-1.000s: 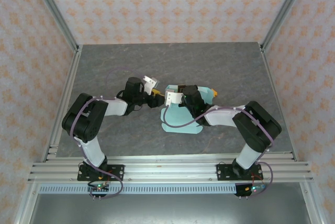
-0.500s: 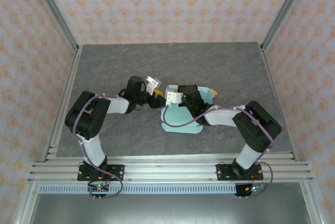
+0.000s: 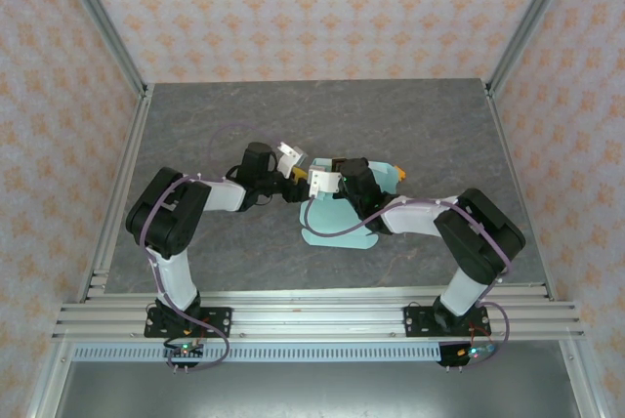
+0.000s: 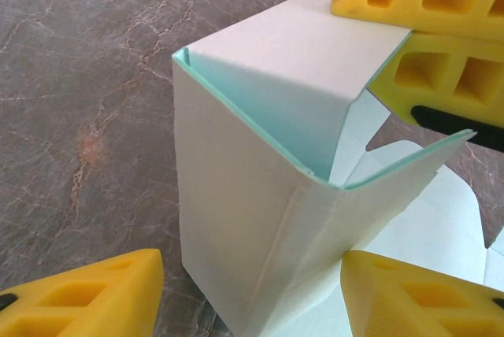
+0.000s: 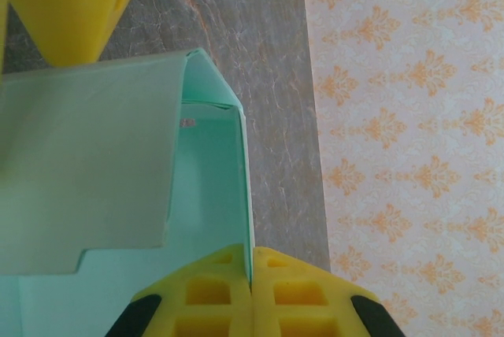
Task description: Fold the paper box
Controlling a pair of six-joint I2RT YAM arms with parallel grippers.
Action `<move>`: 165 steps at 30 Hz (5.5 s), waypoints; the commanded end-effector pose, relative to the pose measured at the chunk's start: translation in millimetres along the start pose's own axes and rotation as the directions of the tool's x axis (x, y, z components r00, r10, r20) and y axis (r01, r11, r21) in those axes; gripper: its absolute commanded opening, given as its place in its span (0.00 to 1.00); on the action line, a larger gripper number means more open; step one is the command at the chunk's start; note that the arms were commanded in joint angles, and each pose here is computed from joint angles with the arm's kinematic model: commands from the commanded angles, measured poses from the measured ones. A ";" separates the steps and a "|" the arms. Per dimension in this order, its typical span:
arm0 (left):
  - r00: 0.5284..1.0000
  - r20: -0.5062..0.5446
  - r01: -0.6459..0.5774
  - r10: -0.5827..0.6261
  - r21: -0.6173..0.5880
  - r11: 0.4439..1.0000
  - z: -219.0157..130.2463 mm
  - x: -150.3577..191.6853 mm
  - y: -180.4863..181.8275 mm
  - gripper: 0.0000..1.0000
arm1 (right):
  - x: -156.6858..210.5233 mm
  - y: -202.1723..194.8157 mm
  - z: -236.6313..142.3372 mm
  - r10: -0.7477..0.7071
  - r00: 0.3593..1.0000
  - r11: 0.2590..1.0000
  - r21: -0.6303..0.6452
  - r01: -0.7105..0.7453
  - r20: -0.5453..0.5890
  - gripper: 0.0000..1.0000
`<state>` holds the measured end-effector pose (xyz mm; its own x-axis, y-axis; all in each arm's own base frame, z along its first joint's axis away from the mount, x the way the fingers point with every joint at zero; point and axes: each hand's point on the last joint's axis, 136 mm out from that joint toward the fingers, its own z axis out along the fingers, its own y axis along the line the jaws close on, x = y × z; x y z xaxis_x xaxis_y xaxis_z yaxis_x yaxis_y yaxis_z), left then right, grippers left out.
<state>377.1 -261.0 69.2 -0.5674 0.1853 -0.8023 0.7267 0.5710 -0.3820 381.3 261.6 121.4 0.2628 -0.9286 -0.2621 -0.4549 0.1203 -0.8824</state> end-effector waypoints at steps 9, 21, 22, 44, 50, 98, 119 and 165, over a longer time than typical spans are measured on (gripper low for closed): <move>0.993 0.112 -0.003 0.023 -0.172 0.985 1.1 -23.2 16.0 0.64 | -20.2 -5.5 -7.8 0.069 0.995 0.997 -0.033 -0.067 0.065 0.00; 0.986 0.151 -0.054 0.077 -0.154 0.987 -8.3 -26.2 5.3 0.70 | -23.3 -10.6 -11.5 0.102 0.992 0.994 -0.045 -0.099 0.073 0.00; 0.985 0.155 -0.058 0.081 -0.152 0.987 -8.5 -27.6 4.5 0.69 | -23.6 -10.3 -11.3 0.105 0.992 0.994 -0.047 -0.101 0.074 0.00; 0.970 0.200 -0.067 0.140 -0.332 0.941 -18.6 -29.0 17.4 0.59 | -25.4 -6.1 -9.1 0.126 0.990 0.989 -0.087 -0.120 0.063 0.00; 0.970 0.196 -0.099 0.146 -0.231 0.968 -7.8 -32.8 2.1 0.61 | -28.3 -4.8 -8.1 0.130 0.989 0.988 -0.094 -0.124 0.070 0.00; 0.985 0.169 -0.003 0.042 -0.228 0.974 2.0 -23.8 16.3 0.69 | -24.5 18.7 -7.0 -0.051 0.999 0.998 -0.022 0.051 0.008 0.00; 0.992 0.103 -0.037 0.073 -0.315 0.948 -3.3 12.7 31.1 0.65 | -22.4 31.3 -4.6 -0.108 0.994 0.994 0.024 0.108 -0.001 0.00; 0.945 0.310 0.301 -0.105 -0.697 0.651 -32.4 4.4 95.7 0.05 | -44.7 10.8 -8.8 0.088 0.995 0.996 -0.007 -0.088 0.040 0.00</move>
<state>408.9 -231.4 51.1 -0.5091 -0.0337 -0.8600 0.2900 0.9341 -0.2083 366.3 299.9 127.2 0.2698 -0.9053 -0.3281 -0.4449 0.1850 -0.8763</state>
